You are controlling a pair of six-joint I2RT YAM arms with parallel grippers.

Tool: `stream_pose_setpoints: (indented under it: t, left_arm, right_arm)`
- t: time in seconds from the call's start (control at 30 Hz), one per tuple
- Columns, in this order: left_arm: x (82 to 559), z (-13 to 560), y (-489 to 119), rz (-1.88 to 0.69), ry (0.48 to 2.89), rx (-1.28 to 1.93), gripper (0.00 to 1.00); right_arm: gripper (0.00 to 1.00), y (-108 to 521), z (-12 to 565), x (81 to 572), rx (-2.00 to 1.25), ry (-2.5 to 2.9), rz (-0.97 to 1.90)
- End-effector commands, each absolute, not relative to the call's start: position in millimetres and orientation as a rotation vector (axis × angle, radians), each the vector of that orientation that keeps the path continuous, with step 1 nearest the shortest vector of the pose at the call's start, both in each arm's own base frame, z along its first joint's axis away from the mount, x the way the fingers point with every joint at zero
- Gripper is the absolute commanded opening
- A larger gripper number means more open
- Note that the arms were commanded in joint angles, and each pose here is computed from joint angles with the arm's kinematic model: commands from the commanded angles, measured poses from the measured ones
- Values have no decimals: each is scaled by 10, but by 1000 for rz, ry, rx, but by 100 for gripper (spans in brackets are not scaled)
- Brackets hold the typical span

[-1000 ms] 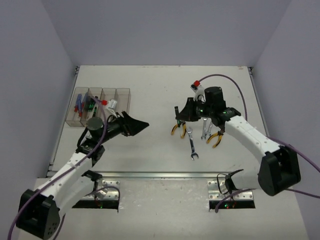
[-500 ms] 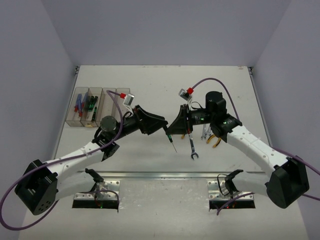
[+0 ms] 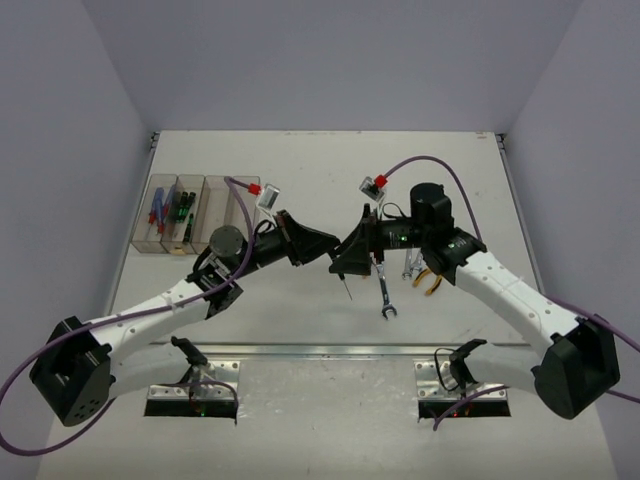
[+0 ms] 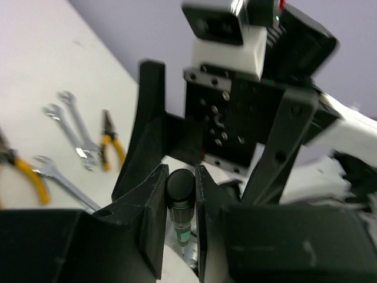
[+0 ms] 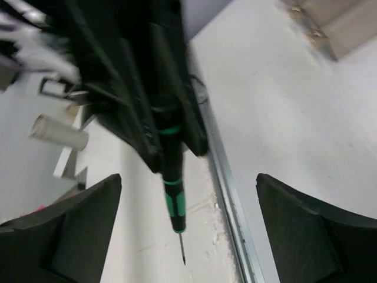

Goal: Sort the tools into containers

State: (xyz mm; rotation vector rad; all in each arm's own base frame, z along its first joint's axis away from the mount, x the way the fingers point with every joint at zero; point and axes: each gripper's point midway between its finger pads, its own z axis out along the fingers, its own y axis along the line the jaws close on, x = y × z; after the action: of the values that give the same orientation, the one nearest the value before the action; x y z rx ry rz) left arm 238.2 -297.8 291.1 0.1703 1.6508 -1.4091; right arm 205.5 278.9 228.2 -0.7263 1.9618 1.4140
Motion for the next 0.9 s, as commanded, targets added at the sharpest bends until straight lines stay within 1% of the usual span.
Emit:
stream_pose_setpoints:
  t: [0.0, 0.03, 0.07, 0.13, 0.17, 0.2, 0.23, 0.27, 0.3, 0.37, 0.43, 0.57, 0.73, 0.8, 0.83, 0.87]
  left_arm:
    - [3262, 3056, -2015, -539, 1734, -11, 0]
    - [3409, 3020, -1740, -373, 1746, -55, 0]
    - [3624, 2993, -1400, -137, 1752, -82, 0]
    - [4004, 2928, -557, 188, 1775, -259, 0]
    - [4131, 2861, -297, 294, 1794, -324, 0]
    - [4197, 2967, -32, 359, 1772, -393, 0]
    - [4247, 2869, 19, 406, 1790, -399, 0]
    - [4335, 3015, 247, 453, 1751, -447, 0]
    - [4404, 2957, 390, 548, 1762, -431, 0]
    - [4499, 3045, 668, 716, 1747, -381, 0]
    - [4484, 3074, 938, 860, 1716, -359, 0]
    - [4471, 2759, 1128, 831, 1747, -384, 0]
    - [4466, 1846, 1211, 892, 1953, -372, 1]
    - [4473, 1594, 1201, 879, 2022, -373, 5]
    - [4499, 1494, 1173, 858, 2049, -359, 8]
    - [4498, 1371, 1124, 834, 2109, -317, 14]
  right_arm:
    - [99, 1929, 1809, 2691, -321, 2210, 683]
    - [99, 1743, 1738, 2759, -246, 2228, 590]
    - [99, 1492, 1636, 2814, -142, 2243, 521]
    - [99, 1282, 1537, 2847, -46, 2260, 477]
    - [99, 1226, 1512, 2862, -25, 2263, 458]
    - [99, 1180, 1502, 2876, -9, 2263, 440]
    - [99, 1177, 1495, 2875, -9, 2264, 438]
    - [99, 1153, 1482, 2882, -4, 2267, 424]
    - [99, 1146, 1472, 2875, -6, 2270, 422]
    - [99, 1163, 1481, 2862, -12, 2266, 438]
    - [99, 1185, 1495, 2846, -22, 2263, 455]
    - [99, 1201, 1521, 2824, -31, 2255, 470]
    - [99, 1204, 1530, 2782, -35, 2244, 483]
    - [99, 1207, 1515, 2781, -36, 2250, 483]
    - [99, 1210, 1513, 2780, -37, 2251, 485]
    - [99, 1218, 1498, 2778, -40, 2258, 491]
